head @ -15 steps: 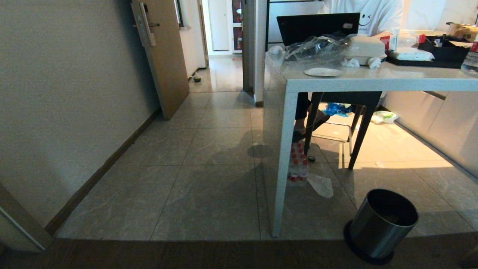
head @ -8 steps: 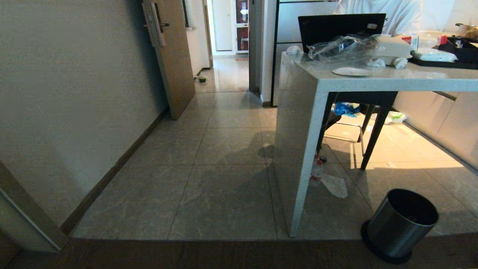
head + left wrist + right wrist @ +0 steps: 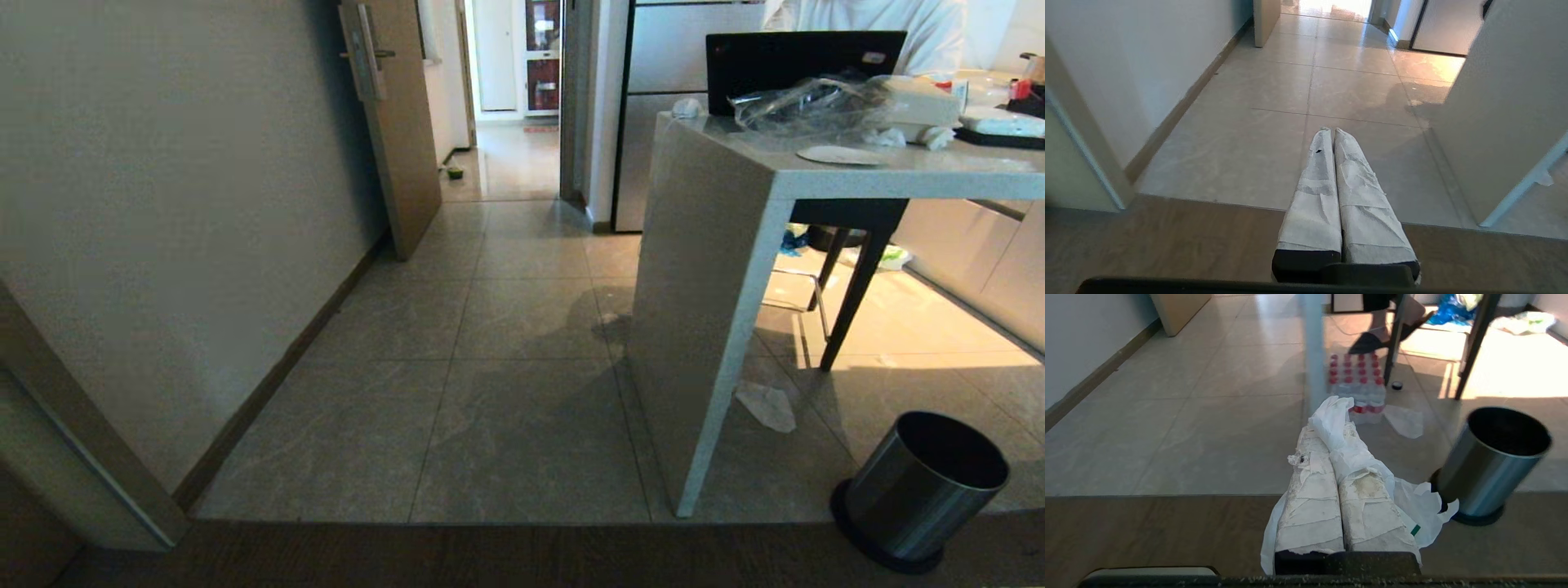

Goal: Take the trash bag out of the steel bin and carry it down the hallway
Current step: Put the trash bag at the door

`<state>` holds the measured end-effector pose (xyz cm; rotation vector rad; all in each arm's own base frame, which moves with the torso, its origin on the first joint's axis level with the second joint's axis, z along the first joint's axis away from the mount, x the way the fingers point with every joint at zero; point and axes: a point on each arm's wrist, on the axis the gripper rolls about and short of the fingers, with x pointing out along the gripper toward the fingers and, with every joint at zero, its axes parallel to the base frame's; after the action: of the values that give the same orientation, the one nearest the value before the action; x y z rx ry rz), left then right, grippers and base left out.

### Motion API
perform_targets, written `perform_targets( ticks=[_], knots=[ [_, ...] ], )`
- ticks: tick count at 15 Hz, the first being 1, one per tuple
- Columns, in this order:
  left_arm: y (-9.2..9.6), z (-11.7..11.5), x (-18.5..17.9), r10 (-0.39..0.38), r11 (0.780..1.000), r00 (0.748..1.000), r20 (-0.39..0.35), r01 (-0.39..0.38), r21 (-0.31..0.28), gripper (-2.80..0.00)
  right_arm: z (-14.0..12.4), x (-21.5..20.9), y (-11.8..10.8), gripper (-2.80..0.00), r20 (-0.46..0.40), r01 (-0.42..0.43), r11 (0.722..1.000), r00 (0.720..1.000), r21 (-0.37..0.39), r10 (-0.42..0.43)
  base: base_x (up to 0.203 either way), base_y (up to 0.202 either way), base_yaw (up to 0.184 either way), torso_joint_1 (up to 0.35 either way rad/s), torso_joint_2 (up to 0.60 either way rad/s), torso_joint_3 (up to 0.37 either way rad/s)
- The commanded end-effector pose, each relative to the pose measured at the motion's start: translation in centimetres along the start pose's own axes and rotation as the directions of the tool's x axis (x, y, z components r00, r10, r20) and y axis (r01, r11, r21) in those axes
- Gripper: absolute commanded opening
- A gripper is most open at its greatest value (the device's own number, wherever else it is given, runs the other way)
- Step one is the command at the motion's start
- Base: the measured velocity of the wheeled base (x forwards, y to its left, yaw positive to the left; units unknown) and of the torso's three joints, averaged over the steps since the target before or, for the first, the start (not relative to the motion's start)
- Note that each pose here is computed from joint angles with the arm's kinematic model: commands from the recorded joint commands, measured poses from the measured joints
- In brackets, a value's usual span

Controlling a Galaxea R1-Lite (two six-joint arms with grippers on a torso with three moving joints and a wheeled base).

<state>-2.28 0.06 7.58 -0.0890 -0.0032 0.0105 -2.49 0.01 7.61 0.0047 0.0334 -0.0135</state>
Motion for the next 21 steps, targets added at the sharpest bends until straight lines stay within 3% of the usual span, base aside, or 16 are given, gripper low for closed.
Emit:
perform_targets(
  ticks=[1,13,17,21],
  knots=[
    [0.0,0.0,0.0,0.002,1.0,1.0,0.0,-0.002,-0.002,-2.8,-0.01,0.0,0.0,-2.8,0.0,0.0,1.0,1.0,0.0,0.0,0.0,0.192,0.003,0.002,0.0,0.001],
    [0.0,0.01,-0.01,0.002,1.0,1.0,-0.001,-0.002,0.0,-2.8,-0.01,0.0,0.0,-2.8,0.0,0.0,1.0,1.0,0.0,0.0,0.0,0.188,0.001,0.002,0.0,0.0],
    [0.0,0.01,-0.01,0.003,1.0,1.0,-0.001,-0.003,0.003,-2.8,-0.01,0.0,0.0,-2.8,0.0,0.0,1.0,1.0,0.0,0.0,0.0,0.018,0.001,0.0,0.0,0.001],
    [0.0,0.01,-0.01,0.003,1.0,1.0,-0.001,-0.003,0.009,-2.8,-0.01,0.0,0.0,-2.8,0.0,0.0,1.0,1.0,0.0,0.0,0.163,-0.001,0.0,0.0,0.0,0.002]
  ],
)
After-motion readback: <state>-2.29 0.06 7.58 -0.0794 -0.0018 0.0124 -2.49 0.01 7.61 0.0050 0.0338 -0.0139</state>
